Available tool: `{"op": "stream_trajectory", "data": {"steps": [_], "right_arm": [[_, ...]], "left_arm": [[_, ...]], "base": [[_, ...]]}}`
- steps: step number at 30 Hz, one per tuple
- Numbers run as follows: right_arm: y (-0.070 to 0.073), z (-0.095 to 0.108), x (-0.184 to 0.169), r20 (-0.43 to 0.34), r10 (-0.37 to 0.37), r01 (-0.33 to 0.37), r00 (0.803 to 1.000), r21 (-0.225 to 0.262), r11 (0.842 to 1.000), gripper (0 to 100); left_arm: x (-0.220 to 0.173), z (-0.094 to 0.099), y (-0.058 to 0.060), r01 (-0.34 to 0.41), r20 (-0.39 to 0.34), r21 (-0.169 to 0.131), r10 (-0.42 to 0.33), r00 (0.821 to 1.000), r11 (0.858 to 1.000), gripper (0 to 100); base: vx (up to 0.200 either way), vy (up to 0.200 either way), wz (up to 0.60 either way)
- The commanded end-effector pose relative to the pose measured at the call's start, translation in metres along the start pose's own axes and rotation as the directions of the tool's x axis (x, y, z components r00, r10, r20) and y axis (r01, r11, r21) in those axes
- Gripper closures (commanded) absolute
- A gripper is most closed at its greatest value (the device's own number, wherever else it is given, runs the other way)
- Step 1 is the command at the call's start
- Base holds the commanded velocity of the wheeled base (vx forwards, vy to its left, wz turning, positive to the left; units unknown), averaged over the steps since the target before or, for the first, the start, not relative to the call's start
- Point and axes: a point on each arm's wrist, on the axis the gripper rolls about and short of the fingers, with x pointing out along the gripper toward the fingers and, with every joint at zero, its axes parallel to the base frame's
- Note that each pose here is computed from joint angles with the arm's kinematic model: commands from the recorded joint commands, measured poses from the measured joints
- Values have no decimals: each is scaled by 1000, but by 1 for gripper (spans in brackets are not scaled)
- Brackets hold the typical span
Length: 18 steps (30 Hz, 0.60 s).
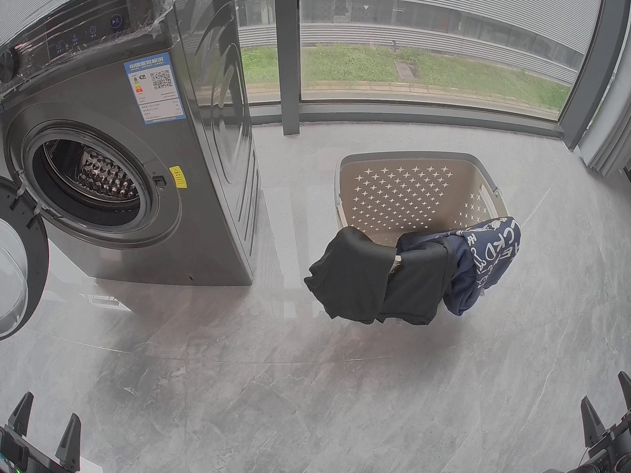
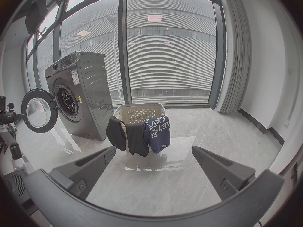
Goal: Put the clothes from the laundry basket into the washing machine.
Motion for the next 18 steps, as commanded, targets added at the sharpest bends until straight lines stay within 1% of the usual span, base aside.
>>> {"op": "stream_trajectory", "data": {"steps": [1,10,16,18], "right_arm": [[0,-5,0,-7,1,-1,1000,0,1000,0],[0,-5,0,-7,1,-1,1000,0,1000,0],[0,-5,0,-7,1,-1,1000,0,1000,0],[0,-5,0,-7,1,-1,1000,0,1000,0]], "left_arm": [[0,-5,0,-1,-7,0,1,1000,1000,0],[0,-5,0,-1,-7,0,1,1000,1000,0],[0,-5,0,-1,-7,0,1,1000,1000,0],[1,-5,0,0,-7,0,0,1000,1000,0]], "base": [[0,-200,0],[0,-200,0],[0,0,0],[200,0,0]]}}
